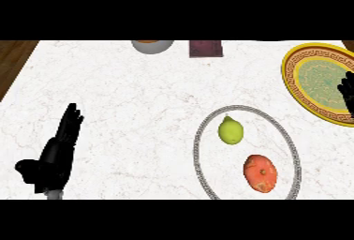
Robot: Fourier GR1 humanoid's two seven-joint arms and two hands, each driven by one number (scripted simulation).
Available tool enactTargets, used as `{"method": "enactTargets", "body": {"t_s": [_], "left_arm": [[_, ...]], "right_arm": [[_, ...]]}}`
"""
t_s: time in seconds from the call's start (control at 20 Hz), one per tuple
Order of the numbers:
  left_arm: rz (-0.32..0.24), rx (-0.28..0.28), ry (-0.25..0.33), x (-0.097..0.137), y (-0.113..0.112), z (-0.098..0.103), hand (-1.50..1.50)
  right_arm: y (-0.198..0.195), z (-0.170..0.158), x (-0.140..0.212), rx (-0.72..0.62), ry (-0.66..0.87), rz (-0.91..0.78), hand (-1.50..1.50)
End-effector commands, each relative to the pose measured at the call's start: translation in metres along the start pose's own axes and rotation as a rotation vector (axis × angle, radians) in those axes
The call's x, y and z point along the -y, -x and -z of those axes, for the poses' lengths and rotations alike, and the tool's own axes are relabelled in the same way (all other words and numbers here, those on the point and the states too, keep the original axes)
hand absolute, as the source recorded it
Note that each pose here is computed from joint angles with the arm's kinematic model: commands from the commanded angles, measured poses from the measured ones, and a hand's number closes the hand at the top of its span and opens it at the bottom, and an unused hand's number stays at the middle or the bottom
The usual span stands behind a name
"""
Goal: Pick the squash from the placemat and place it in the plate
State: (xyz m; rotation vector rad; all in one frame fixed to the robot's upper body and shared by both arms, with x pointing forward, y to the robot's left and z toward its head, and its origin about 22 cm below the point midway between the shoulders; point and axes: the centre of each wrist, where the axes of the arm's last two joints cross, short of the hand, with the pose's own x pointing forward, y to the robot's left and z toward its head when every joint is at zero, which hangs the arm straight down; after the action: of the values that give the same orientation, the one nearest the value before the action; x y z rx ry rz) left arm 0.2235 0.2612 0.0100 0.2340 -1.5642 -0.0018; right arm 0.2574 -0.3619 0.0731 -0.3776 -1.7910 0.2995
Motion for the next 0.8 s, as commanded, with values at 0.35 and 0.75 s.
{"method": "enactTargets", "body": {"t_s": [0.35, 0.75], "left_arm": [[0.072, -0.242, 0.002, -0.009, 0.027, -0.005, 0.00], [0.047, -0.257, -0.010, 0.000, 0.022, 0.007, 0.00]], "right_arm": [[-0.088, 0.035, 0.010, 0.332, -0.357, -0.398, 1.50], [0.022, -0.058, -0.099, 0.165, -0.211, 0.444, -1.50]]}}
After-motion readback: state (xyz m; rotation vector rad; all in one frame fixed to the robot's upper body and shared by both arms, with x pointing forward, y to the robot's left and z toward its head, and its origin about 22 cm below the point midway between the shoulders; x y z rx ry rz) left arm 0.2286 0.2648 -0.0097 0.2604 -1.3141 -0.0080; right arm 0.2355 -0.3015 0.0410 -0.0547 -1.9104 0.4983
